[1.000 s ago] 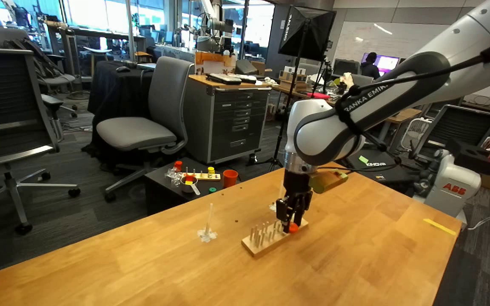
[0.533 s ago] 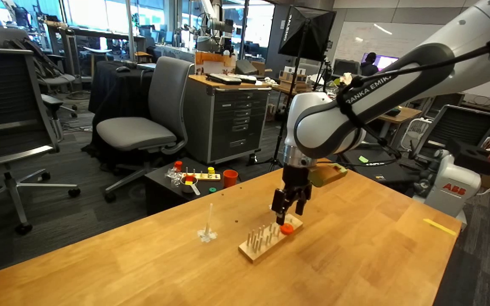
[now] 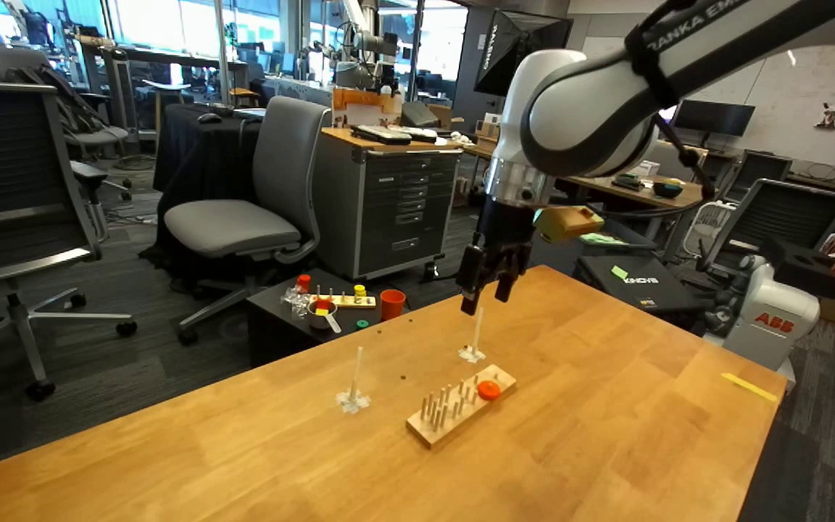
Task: Put the orange ring on the platform
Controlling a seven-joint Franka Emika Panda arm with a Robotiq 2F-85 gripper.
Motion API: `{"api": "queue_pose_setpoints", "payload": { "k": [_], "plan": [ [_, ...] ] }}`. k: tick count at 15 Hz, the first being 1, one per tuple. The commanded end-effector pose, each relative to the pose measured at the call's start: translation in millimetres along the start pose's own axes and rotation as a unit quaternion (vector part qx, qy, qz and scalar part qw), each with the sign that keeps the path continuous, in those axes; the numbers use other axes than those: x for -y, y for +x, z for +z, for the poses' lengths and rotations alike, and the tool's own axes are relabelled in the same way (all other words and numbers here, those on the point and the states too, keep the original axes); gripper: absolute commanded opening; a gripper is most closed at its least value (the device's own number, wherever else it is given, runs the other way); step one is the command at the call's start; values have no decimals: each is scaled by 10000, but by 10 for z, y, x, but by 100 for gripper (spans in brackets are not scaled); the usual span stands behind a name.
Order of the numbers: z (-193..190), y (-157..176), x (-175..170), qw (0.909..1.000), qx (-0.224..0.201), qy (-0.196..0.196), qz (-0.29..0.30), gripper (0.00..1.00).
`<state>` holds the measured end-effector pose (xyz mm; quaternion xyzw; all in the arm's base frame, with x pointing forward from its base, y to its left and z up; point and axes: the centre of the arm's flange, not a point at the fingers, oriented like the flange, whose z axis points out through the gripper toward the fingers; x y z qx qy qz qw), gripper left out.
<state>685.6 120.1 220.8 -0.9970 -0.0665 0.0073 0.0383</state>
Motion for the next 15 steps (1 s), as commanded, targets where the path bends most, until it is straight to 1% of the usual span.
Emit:
{"api": "queue_pose_setpoints", "payload": {
  "k": [1, 6, 11, 12, 13, 15],
  "plan": [
    [-577, -504, 156, 9999, -137, -70, -34, 100],
    [-1075, -958, 45, 9995, -206, -225, 10, 100],
    [-1296, -1249, -158, 9996, -136, -211, 108, 100],
    [-1329, -1285, -182, 9997, -104, -195, 112, 100],
    [-1171, -1047, -129, 9997, -133, -169, 123, 100],
    [-1184, -1074, -151, 9997, -125, -170, 142, 100]
  ]
}}
